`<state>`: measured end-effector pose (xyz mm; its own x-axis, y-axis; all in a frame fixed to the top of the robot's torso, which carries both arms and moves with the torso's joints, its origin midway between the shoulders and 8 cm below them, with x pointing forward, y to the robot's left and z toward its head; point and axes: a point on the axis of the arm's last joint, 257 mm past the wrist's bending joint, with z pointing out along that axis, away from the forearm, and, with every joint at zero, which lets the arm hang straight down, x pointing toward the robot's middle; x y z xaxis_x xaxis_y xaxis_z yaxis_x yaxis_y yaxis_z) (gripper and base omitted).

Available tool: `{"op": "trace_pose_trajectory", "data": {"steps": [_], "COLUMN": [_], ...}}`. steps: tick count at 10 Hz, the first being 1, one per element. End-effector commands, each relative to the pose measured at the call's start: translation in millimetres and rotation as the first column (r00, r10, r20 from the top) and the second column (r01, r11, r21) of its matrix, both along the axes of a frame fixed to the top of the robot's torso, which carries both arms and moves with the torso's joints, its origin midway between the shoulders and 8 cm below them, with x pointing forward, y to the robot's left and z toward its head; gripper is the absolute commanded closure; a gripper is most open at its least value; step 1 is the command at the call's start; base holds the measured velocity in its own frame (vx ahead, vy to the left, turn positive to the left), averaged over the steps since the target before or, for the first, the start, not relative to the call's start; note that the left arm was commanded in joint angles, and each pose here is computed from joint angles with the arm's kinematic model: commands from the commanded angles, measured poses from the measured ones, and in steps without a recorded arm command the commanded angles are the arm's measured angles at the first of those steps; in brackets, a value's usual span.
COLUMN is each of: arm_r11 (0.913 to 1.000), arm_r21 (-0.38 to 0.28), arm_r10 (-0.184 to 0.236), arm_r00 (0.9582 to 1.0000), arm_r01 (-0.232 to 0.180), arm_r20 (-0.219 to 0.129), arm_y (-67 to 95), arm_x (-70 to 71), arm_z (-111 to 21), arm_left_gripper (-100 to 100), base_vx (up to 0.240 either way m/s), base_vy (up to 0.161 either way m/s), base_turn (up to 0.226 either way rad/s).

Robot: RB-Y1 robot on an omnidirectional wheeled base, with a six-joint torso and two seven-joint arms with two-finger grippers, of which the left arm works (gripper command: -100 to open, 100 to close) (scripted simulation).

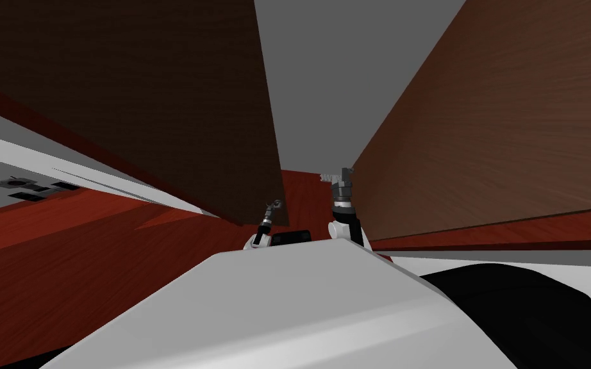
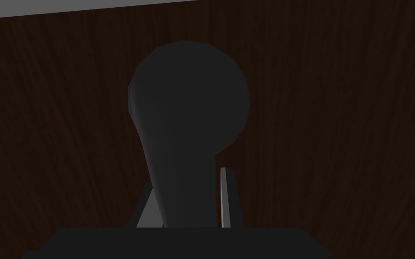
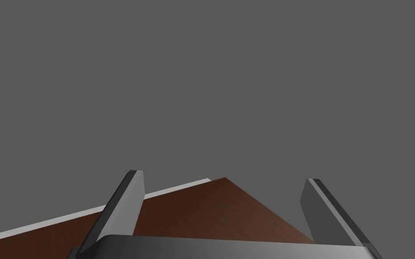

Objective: Push the door open

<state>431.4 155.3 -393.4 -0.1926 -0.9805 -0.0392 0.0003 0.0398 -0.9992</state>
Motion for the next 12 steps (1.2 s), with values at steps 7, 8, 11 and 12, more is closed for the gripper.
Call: {"op": "trace_pose_trajectory", "data": {"steps": [7, 8, 11, 12], "arm_r11": [0.9932, 0.9909, 0.9854, 0.9838], "arm_r21": [0.024, 0.024, 0.02, 0.018], "arm_r10": [0.113, 0.132, 0.169, 0.178], "arm_r00": [0.9935, 0.9912, 0.9855, 0.9839], "arm_r01": [-0.114, -0.132, -0.169, -0.178], "arm_r20": [0.013, 0.014, 0.014, 0.014], "arm_y": [56.7, 63.9, 76.8, 79.8], "arm_x": [11.9, 13.4, 16.0, 16.5], "arm_z": [2.1, 2.5, 3.1, 3.2], "arm_left_gripper": [100, 100, 100, 100], "base_vx": [0.143, 0.149, 0.121, 0.142], "base_vy": [-0.092, -0.116, -0.087, -0.088], "base_turn": [0.06, 0.085, 0.05, 0.068]}}
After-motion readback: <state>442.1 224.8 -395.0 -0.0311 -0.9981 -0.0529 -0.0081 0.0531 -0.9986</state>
